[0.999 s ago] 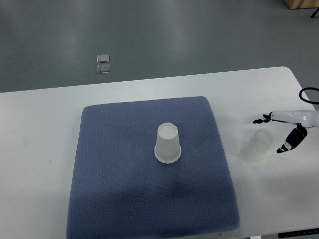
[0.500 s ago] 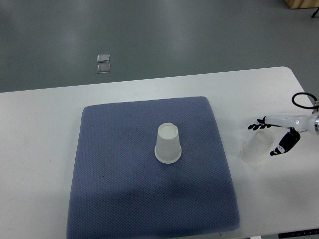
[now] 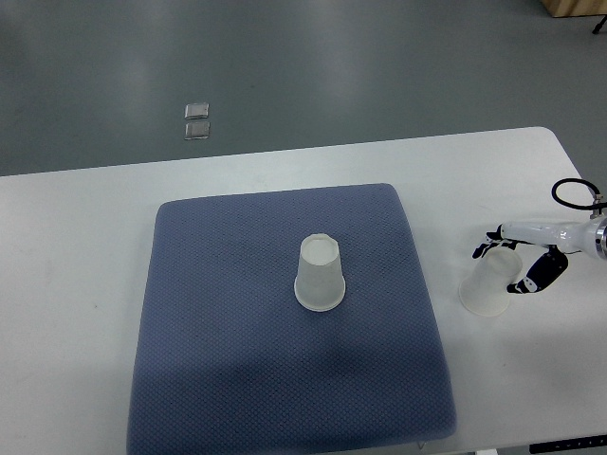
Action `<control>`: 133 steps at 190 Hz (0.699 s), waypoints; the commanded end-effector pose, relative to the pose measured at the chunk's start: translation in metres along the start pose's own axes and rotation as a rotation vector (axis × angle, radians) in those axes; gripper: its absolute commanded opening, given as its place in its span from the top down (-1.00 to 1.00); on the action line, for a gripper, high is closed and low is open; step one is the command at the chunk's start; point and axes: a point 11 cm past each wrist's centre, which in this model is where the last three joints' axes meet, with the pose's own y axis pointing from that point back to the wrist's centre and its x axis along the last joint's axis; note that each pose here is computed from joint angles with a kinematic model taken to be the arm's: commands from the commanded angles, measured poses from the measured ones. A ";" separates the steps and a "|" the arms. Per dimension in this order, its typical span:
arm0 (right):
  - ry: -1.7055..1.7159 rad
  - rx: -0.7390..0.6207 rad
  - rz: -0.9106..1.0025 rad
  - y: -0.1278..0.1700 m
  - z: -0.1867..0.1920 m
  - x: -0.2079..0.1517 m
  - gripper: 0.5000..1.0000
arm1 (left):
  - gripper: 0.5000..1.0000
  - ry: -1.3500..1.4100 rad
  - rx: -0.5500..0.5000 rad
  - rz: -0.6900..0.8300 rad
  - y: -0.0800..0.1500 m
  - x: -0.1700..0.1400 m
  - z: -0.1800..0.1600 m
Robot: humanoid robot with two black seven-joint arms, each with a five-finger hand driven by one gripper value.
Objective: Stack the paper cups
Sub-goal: 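Close the right hand fingers around the white cup and grip it, then lift the held cup and carry it over the cup on the pad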
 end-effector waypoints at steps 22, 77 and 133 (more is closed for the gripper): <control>0.001 0.006 -0.001 -0.002 -0.002 0.001 0.12 | -1.00 0.000 0.000 0.000 0.000 0.000 0.000; 0.010 0.030 0.021 0.001 -0.009 0.017 0.25 | -1.00 0.000 0.000 0.000 0.000 0.000 0.000; 0.060 0.164 0.071 0.023 -0.057 0.097 0.25 | -1.00 0.000 0.000 0.000 0.000 0.000 0.000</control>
